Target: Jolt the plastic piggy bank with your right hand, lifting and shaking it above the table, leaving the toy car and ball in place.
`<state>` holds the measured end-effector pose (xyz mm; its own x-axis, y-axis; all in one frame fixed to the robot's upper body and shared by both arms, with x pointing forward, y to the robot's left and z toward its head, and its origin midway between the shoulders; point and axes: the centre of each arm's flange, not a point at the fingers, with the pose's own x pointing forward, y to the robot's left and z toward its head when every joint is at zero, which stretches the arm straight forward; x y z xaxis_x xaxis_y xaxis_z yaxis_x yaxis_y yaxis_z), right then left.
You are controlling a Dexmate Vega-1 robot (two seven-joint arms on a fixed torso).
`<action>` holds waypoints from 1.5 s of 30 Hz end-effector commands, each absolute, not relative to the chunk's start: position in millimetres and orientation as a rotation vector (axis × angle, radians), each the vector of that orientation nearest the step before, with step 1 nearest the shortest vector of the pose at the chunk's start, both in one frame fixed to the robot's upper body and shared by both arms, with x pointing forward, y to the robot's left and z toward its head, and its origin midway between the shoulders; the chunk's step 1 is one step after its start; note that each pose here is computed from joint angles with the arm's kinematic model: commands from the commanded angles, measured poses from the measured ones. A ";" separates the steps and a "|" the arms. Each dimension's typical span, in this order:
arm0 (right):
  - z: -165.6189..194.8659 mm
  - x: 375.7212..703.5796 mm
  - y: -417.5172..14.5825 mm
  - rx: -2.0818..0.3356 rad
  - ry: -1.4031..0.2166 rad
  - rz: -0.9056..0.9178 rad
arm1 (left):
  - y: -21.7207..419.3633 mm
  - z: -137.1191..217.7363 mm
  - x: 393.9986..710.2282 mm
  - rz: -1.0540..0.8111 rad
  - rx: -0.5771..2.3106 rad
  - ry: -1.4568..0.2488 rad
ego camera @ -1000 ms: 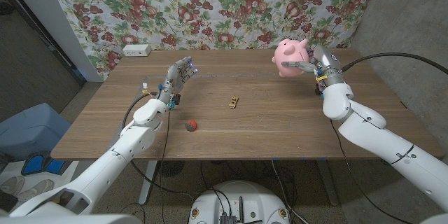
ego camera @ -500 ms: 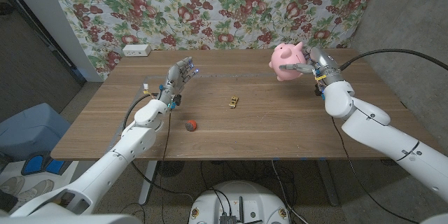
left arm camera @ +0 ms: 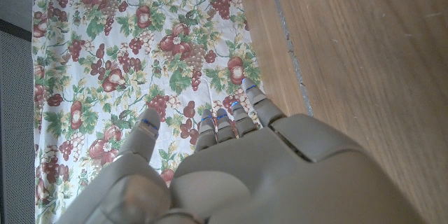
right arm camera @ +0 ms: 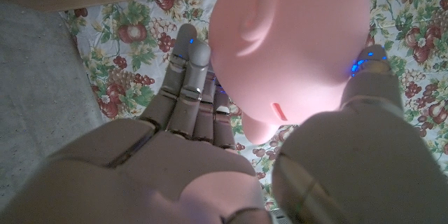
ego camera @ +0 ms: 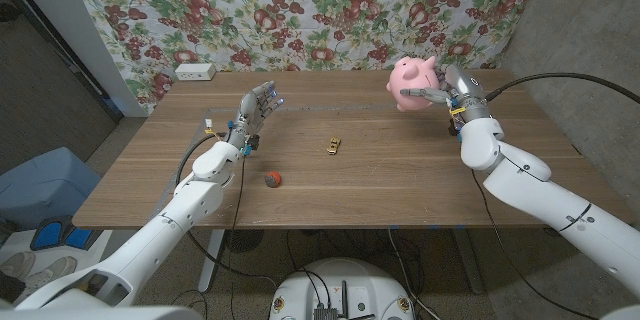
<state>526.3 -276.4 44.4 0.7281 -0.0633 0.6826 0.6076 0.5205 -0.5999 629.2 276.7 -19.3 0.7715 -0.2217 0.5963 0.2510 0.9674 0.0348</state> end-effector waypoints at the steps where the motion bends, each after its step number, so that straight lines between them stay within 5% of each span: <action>1: 41.8 516.3 -281.5 -0.872 -0.750 -0.616 | 277.4 -23.4 628.3 -0.254 -0.055 -0.639; 13: 35.6 505.0 -289.1 -0.748 -0.835 -0.810 | 279.0 -24.2 627.2 -0.256 -0.052 -0.640; 28: 37.1 503.4 -284.9 -0.748 -0.849 -0.804 | 282.8 -25.4 624.6 -0.253 -0.052 -0.638; 45: 55.9 520.9 -271.4 -0.919 -0.699 -0.440 | 292.6 -20.4 622.5 -0.244 -0.035 -0.634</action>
